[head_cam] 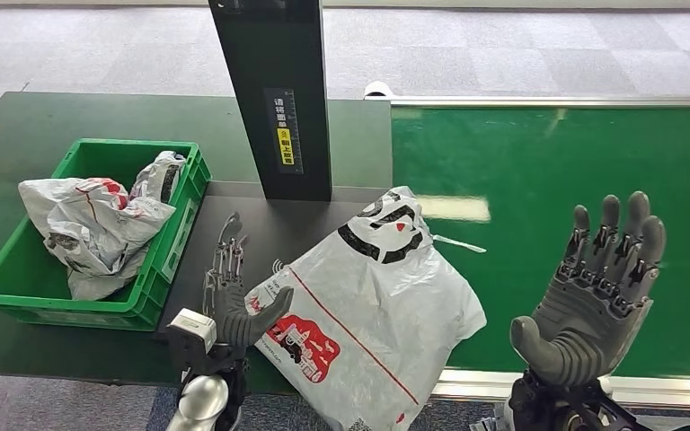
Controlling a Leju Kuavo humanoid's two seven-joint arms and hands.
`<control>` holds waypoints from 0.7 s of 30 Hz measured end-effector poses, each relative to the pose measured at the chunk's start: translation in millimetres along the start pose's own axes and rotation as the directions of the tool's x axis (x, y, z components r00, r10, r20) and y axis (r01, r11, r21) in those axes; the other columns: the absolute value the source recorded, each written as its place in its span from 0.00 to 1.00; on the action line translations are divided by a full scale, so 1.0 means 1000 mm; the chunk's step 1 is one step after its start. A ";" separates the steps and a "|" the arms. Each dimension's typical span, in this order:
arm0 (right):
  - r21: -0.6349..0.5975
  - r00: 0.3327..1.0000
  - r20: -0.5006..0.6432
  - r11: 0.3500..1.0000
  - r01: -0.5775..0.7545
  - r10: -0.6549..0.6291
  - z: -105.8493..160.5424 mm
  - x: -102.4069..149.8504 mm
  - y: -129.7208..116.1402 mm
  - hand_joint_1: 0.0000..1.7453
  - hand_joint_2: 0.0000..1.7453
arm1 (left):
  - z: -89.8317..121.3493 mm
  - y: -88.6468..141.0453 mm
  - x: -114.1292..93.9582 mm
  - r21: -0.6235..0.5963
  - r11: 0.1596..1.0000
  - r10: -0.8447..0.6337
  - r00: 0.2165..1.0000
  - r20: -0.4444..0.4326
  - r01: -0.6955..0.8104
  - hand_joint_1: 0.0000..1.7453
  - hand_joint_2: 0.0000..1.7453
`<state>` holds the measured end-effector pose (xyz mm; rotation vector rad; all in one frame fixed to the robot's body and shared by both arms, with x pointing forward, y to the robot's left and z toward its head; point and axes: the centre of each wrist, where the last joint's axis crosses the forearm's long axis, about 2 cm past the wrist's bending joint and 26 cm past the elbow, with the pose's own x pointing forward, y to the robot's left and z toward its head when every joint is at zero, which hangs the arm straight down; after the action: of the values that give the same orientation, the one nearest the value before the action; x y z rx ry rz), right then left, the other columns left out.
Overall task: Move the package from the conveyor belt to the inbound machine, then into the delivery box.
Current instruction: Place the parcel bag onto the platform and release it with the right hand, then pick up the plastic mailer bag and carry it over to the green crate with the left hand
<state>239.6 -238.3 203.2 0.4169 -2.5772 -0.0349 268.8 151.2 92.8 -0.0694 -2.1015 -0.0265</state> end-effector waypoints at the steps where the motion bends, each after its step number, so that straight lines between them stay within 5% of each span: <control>1: -0.002 1.000 0.003 1.000 -0.005 0.005 0.001 0.002 -0.004 0.00 1.00 | 0.000 -0.001 0.000 -0.007 1.000 0.003 1.000 0.000 -0.003 0.00 1.00; 14: -0.041 0.999 0.004 0.998 -0.047 0.048 0.007 0.009 -0.025 0.00 1.00 | -0.002 -0.025 -0.006 -0.223 0.969 -0.096 0.995 0.040 0.102 0.00 1.00; 21: -0.042 0.999 -0.006 0.998 -0.043 0.043 0.005 0.001 -0.029 0.00 1.00 | 0.006 -0.059 -0.023 -0.574 0.695 -0.450 0.885 0.124 0.434 0.00 1.00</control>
<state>244.8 -266.1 196.6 0.3459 -2.5744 -0.0724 272.2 91.9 70.3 0.0713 -1.9613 -0.9786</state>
